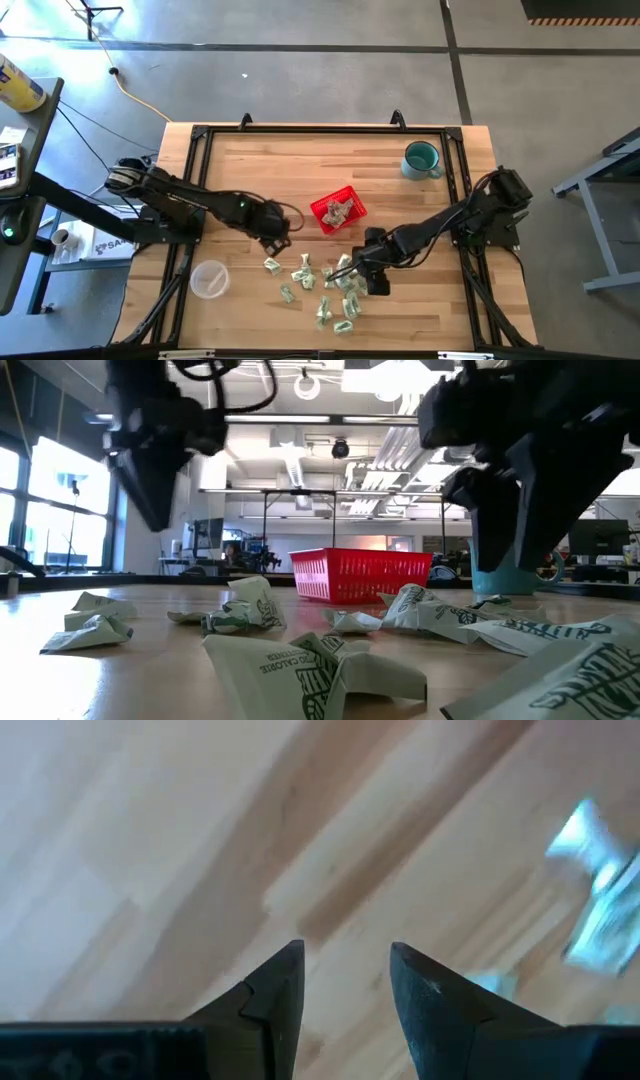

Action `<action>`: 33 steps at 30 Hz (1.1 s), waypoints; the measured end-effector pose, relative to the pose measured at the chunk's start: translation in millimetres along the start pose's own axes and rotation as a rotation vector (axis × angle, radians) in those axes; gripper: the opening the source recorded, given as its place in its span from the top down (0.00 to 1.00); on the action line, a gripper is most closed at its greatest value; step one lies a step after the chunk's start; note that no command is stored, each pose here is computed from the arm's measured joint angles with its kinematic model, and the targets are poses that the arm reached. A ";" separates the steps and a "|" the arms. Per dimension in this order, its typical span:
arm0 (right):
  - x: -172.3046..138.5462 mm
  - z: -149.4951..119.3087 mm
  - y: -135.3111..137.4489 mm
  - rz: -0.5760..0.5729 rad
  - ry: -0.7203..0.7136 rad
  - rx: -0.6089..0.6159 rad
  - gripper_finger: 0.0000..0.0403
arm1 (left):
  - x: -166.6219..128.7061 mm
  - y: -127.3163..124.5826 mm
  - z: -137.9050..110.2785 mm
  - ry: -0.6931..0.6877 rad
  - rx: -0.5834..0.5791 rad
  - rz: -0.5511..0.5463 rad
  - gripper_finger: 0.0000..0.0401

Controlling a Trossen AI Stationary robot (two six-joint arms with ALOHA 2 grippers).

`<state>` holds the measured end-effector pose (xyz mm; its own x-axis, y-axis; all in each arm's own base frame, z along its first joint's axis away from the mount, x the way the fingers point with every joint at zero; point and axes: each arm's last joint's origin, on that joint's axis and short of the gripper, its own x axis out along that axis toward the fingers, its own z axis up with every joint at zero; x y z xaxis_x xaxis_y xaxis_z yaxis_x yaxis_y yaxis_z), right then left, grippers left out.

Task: Pick and place items into bin
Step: Put the truvia packet into the red bin

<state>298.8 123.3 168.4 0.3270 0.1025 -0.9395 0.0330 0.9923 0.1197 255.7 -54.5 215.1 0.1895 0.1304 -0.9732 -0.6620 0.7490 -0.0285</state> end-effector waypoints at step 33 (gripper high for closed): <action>42.2 10.2 3.6 0.007 -0.064 0.214 0.47 | 8.2 -1.9 -22.7 0.051 0.039 0.021 0.54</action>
<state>322.4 130.5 132.4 0.3873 0.0977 -0.9168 0.2276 0.9535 0.1977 242.1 -69.6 202.0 0.1380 0.1134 -0.9839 -0.6362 0.7715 -0.0003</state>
